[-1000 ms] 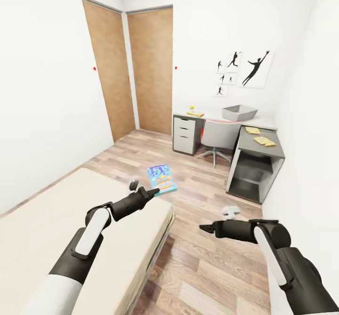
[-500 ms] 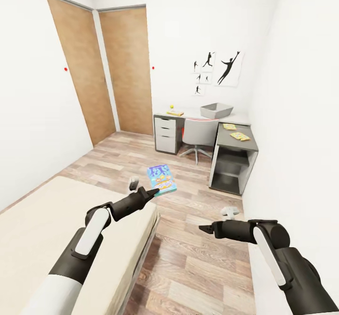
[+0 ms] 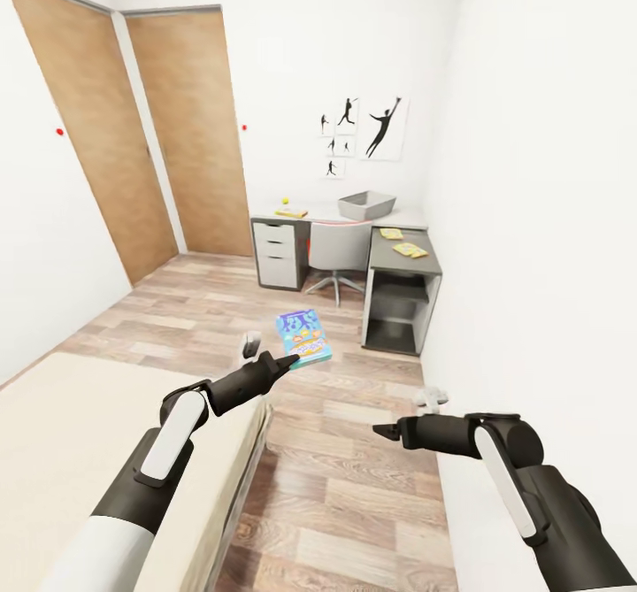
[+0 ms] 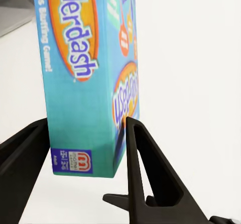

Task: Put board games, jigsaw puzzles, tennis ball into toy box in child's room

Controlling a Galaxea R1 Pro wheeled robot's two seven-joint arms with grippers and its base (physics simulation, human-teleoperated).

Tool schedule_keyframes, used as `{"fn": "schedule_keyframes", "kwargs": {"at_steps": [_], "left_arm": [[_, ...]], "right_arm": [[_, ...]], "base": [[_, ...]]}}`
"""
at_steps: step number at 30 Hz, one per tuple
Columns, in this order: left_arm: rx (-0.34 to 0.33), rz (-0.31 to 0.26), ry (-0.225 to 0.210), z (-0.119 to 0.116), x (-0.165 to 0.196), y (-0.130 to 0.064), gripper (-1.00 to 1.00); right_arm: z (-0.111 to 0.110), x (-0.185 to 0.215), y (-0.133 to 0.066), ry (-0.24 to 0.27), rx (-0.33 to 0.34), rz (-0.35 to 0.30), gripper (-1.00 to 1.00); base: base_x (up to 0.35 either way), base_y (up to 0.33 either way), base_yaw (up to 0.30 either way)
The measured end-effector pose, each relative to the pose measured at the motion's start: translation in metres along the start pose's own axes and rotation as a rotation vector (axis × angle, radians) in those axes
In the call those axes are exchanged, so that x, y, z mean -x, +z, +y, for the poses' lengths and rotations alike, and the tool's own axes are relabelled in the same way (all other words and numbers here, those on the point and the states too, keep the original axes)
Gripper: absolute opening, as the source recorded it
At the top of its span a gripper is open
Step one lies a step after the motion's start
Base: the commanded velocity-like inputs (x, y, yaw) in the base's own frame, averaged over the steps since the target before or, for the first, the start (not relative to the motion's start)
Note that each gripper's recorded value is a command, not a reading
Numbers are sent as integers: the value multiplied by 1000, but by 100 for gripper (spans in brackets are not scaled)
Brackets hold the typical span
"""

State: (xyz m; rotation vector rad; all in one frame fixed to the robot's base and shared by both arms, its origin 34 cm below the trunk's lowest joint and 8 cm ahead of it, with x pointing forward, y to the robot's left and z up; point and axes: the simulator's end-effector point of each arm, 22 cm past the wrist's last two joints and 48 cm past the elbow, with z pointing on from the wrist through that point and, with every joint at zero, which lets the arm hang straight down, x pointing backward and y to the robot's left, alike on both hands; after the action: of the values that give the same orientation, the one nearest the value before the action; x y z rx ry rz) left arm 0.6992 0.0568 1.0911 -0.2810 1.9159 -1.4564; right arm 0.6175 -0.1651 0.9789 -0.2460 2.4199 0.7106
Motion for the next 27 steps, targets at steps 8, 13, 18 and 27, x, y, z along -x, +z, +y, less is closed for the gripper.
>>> {"fn": "schedule_keyframes", "kwargs": {"at_steps": [8,13,18,27], "left_arm": [[-2,-3,-5,0,0,-1,-100],[2,-6,-4,2,-1,-1,-100],[11,-5,-9,7,-4,-2,-100],[29,-3,-13,13,-7,-3,-100]], "right_arm": [[4,-7,4,11,12,12,100],[5,-10,5,16,18,17,100],[7,-13,5,15,23,21,100],[8,-15,6,13,26,25,100]], "base": [[0,0,-153],[6,0,-40],[104,0,-16],[284,0,-4]]}}
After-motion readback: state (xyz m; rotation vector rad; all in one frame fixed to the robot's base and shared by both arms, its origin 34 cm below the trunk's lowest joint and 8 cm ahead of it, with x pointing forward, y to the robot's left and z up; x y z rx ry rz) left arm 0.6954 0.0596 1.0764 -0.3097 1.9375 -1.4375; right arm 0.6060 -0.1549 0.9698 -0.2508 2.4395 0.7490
